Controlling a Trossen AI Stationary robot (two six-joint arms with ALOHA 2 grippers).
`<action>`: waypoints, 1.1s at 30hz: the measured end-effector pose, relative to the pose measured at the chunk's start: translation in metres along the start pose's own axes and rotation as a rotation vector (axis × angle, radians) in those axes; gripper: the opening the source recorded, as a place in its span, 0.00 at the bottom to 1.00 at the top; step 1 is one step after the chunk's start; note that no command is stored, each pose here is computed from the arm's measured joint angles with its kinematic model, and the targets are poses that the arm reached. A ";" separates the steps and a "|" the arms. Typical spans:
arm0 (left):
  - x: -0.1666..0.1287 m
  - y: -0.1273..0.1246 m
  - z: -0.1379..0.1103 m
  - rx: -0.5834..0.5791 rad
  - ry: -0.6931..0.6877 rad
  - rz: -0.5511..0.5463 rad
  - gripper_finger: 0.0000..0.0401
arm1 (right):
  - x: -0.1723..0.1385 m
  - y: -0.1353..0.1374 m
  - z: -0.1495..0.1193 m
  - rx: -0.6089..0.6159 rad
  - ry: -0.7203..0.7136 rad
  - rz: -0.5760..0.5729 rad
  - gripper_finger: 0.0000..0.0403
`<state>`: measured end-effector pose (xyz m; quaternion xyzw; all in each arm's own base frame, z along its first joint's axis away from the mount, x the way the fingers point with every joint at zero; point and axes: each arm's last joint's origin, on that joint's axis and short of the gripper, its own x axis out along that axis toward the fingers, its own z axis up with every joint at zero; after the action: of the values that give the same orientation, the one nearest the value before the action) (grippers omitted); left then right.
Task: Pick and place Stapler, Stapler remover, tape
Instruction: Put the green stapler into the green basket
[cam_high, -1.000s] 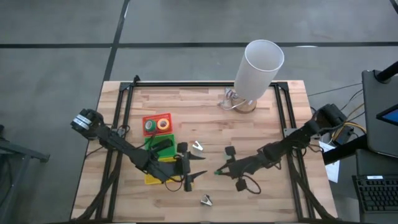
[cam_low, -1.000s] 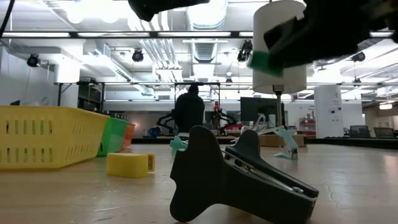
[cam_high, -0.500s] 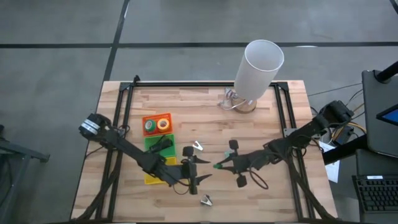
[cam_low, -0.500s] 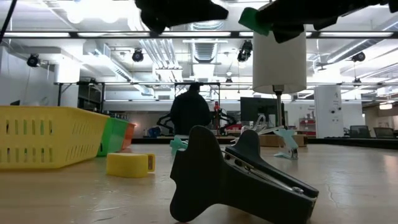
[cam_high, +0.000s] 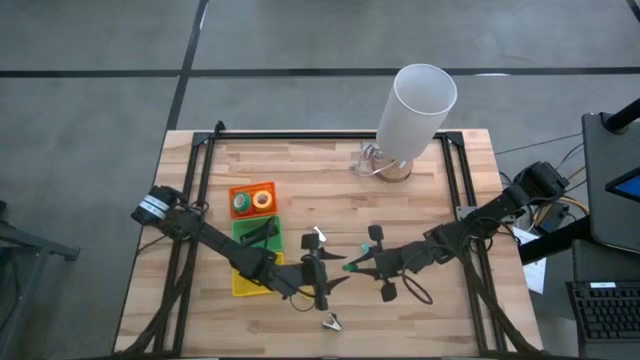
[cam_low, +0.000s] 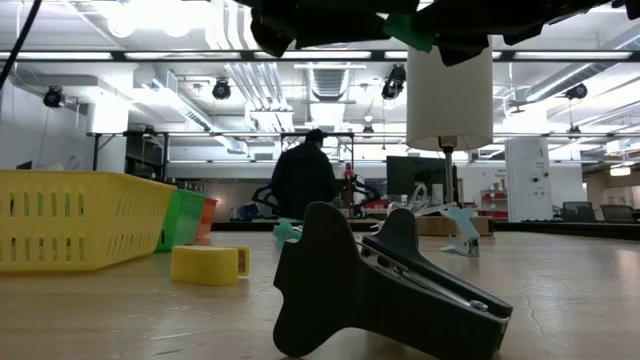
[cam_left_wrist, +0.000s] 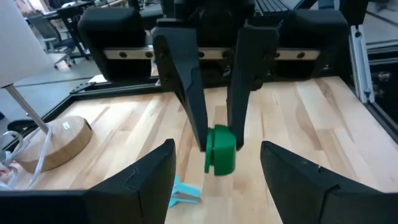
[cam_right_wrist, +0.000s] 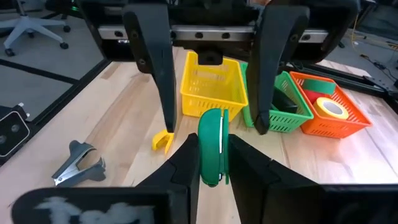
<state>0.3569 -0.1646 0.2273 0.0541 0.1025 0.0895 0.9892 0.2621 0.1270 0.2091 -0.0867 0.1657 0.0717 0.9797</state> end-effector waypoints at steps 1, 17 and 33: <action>0.000 0.000 0.000 0.000 0.000 0.000 0.58 | 0.000 0.000 0.000 0.000 0.002 0.000 0.17; -0.001 0.001 0.001 -0.015 0.001 -0.007 0.36 | 0.000 0.000 0.000 -0.002 -0.002 0.000 0.16; 0.001 0.003 0.001 -0.030 0.001 -0.002 0.28 | 0.000 0.000 0.002 -0.003 -0.021 -0.001 0.16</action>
<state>0.3571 -0.1615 0.2285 0.0392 0.1017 0.0899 0.9900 0.2628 0.1272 0.2109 -0.0875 0.1555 0.0724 0.9813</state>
